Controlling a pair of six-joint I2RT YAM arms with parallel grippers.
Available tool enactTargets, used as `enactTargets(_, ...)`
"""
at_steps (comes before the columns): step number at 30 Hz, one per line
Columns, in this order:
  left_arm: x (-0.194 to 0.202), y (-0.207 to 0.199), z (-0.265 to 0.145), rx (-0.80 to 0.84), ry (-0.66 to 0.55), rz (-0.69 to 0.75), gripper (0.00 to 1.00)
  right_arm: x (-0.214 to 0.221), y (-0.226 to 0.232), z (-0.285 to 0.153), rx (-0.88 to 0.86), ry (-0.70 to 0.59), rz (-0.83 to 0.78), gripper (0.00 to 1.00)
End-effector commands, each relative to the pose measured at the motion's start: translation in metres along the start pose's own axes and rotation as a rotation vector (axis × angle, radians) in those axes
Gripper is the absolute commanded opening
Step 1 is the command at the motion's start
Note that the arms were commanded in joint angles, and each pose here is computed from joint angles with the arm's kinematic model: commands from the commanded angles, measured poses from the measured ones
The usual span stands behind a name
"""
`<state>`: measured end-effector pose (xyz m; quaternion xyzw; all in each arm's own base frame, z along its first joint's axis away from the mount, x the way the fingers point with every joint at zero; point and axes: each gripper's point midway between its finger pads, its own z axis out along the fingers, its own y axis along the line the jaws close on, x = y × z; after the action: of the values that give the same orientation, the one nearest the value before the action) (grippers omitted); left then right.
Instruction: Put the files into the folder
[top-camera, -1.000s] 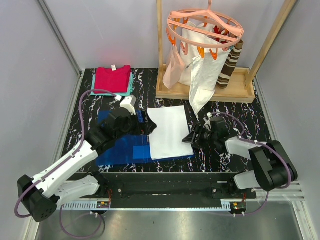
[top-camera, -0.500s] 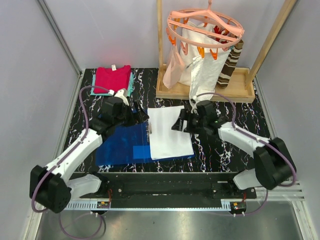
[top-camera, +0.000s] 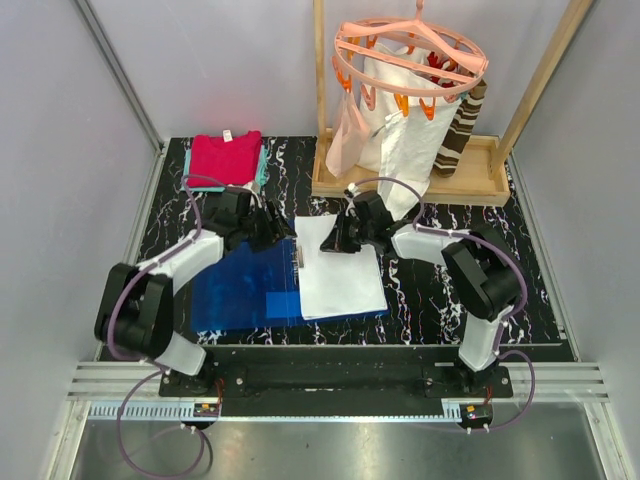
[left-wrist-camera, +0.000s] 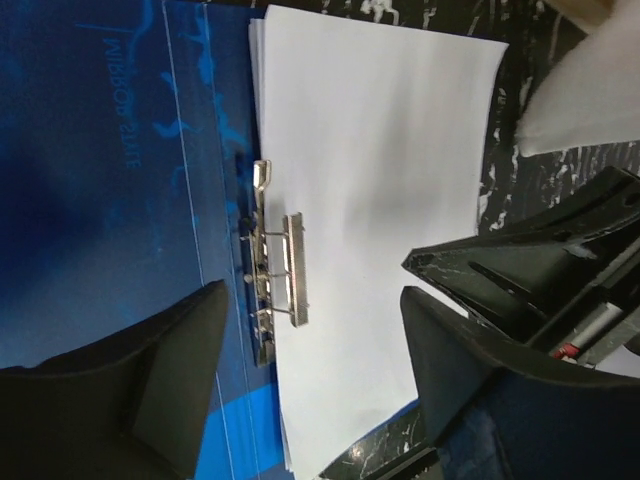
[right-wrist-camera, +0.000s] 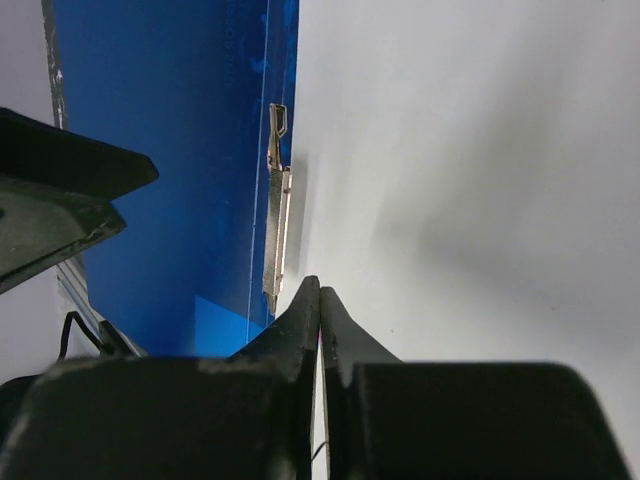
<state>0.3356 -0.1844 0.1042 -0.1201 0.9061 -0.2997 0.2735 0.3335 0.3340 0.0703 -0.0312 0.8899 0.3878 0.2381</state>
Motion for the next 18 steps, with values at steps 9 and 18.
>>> enactTargets(9,-0.034,0.007,0.054,0.026,0.009,-0.045,0.51,0.001,0.007,0.032,-0.088,-0.001,-0.002,0.00)
enactTargets(18,-0.036,0.013,0.076,0.021,0.028,-0.074,0.45,0.023,-0.022,0.045,-0.027,0.042,0.041,0.00)
